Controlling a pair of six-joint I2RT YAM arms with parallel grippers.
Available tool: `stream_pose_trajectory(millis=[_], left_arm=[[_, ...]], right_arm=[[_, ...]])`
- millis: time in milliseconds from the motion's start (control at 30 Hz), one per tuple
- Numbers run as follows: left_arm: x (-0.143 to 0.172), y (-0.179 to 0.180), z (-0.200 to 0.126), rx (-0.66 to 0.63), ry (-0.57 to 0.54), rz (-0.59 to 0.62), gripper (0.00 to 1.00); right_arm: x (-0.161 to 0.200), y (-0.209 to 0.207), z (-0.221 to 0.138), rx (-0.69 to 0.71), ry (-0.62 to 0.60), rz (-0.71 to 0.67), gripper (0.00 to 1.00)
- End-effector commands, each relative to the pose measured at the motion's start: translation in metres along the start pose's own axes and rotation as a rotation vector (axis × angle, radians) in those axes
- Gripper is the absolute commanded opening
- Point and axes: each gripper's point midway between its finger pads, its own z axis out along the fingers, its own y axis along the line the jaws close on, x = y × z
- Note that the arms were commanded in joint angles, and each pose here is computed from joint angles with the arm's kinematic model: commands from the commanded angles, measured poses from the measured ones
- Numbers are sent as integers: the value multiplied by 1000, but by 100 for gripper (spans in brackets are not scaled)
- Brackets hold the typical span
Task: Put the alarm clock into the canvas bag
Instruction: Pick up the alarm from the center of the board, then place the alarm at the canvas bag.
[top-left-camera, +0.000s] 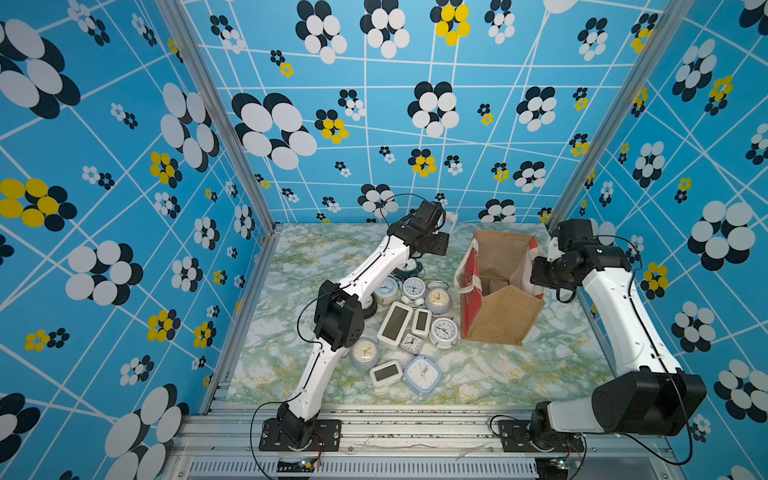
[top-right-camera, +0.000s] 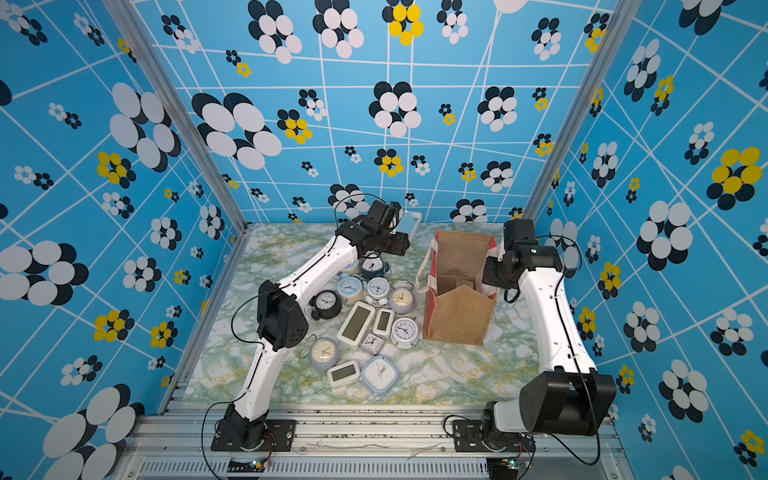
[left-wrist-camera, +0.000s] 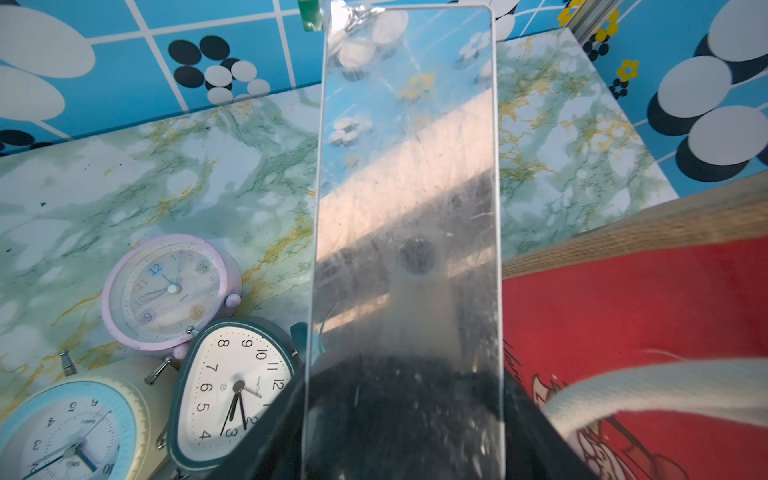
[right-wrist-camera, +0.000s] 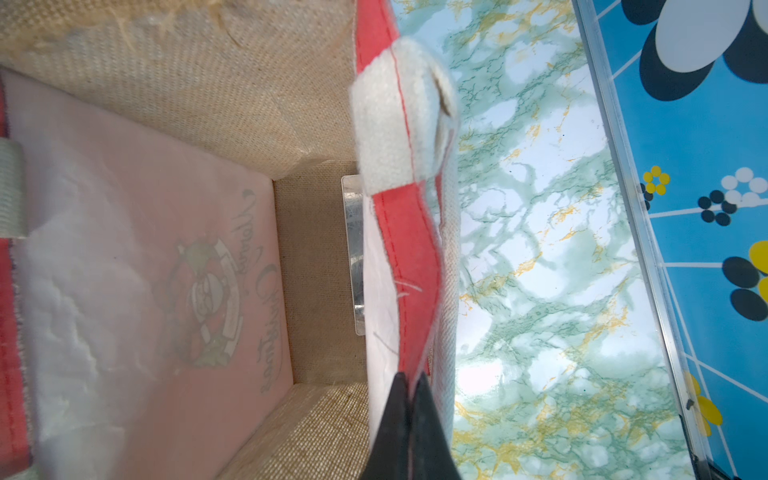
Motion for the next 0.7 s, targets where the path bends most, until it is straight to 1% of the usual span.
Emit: stream_pose_trajectory(millis=[0, 133, 267, 367, 433, 500, 600, 667], left_arm=[[-14, -30, -36, 86, -43, 64, 15], [-20, -57, -63, 136, -70, 89, 15], [-19, -88, -79, 172, -100, 103, 15], [-16, -114, -85, 207, -117, 85, 9], [-14, -131, -87, 233, -125, 67, 5], [-10, -149, -86, 277, -129, 58, 5], [-4, -162, -76, 257, -136, -25, 4], [4, -177, -68, 282, -123, -59, 4]], right_arm=[[-3, 0, -4, -11, -28, 2, 1], [-3, 1, -6, -17, -32, 4, 1], [-6, 3, -8, -27, -44, 15, 1], [-5, 5, -7, -43, -51, 29, 1], [-8, 7, -9, -53, -61, 35, 1], [-7, 9, -10, -64, -62, 43, 1], [-7, 11, -12, -78, -71, 60, 0], [-7, 13, -14, -93, -80, 79, 0]])
